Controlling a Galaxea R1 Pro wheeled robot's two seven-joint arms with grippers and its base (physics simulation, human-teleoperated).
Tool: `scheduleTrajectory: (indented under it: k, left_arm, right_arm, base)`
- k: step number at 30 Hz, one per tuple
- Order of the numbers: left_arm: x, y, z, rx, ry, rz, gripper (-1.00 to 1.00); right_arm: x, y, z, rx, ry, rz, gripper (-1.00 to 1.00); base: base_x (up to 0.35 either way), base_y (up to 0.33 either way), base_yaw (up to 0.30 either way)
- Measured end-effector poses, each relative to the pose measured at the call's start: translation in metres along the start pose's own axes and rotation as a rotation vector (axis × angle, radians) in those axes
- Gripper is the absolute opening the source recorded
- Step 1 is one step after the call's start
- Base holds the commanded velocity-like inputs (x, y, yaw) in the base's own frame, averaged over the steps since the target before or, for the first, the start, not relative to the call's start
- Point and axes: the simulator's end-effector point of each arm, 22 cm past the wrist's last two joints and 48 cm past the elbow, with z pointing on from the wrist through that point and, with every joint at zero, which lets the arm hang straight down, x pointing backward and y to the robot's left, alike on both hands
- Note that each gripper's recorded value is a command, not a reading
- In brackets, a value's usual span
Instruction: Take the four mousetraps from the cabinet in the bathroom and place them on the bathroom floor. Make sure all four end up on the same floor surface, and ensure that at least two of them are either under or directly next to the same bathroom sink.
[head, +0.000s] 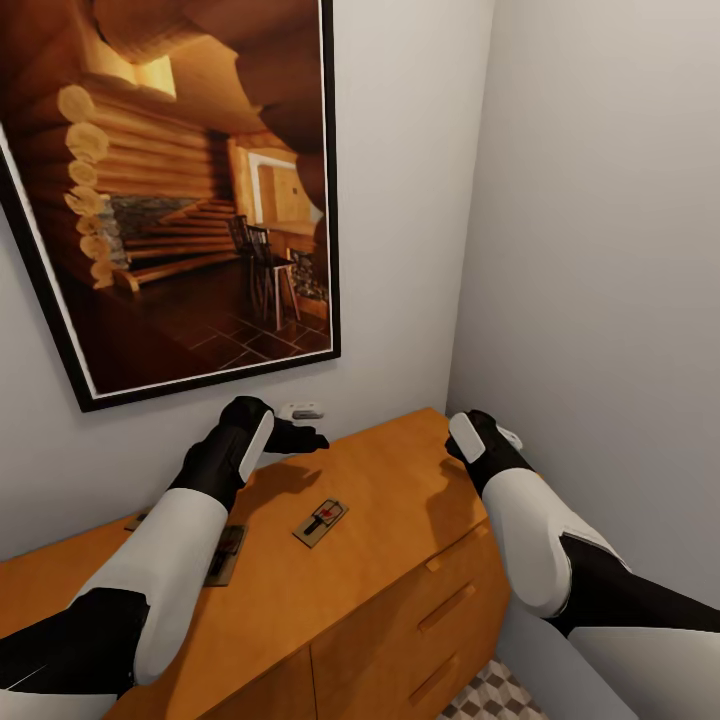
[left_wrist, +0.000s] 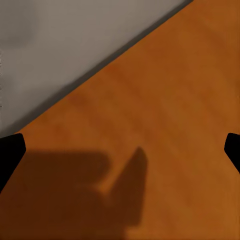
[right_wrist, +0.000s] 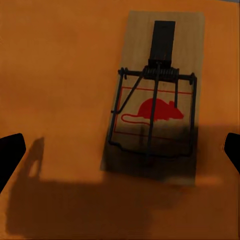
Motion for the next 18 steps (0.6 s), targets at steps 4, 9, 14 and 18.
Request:
scheduleTrajectory:
  k: [4,9,14,18]
  left_arm:
    - [0.000,0.000,0.000,0.000,0.000,0.000,1.00]
    - [0.000,0.000,-0.001,-0.001,-0.001,0.000,1.00]
    - [0.000,0.001,-0.001,-0.002,-0.001,0.000,1.00]
    - [0.000,0.001,-0.001,-0.002,-0.001,0.000,1.00]
  right_arm:
    - [0.002,-0.008,0.007,0.010,0.005,-0.002,1.00]
    - [-0.003,-0.013,0.011,0.014,-0.010,0.007,1.00]
    - [-0.005,-0.014,0.012,0.013,-0.016,0.009,1.00]
    - [-0.006,-0.014,0.013,0.011,-0.018,0.009,1.00]
  base:
    - [0.000,0.000,0.000]
    - [0.000,0.000,0.000]
    - [0.000,0.000,0.000]
    - [0.000,0.000,0.000]
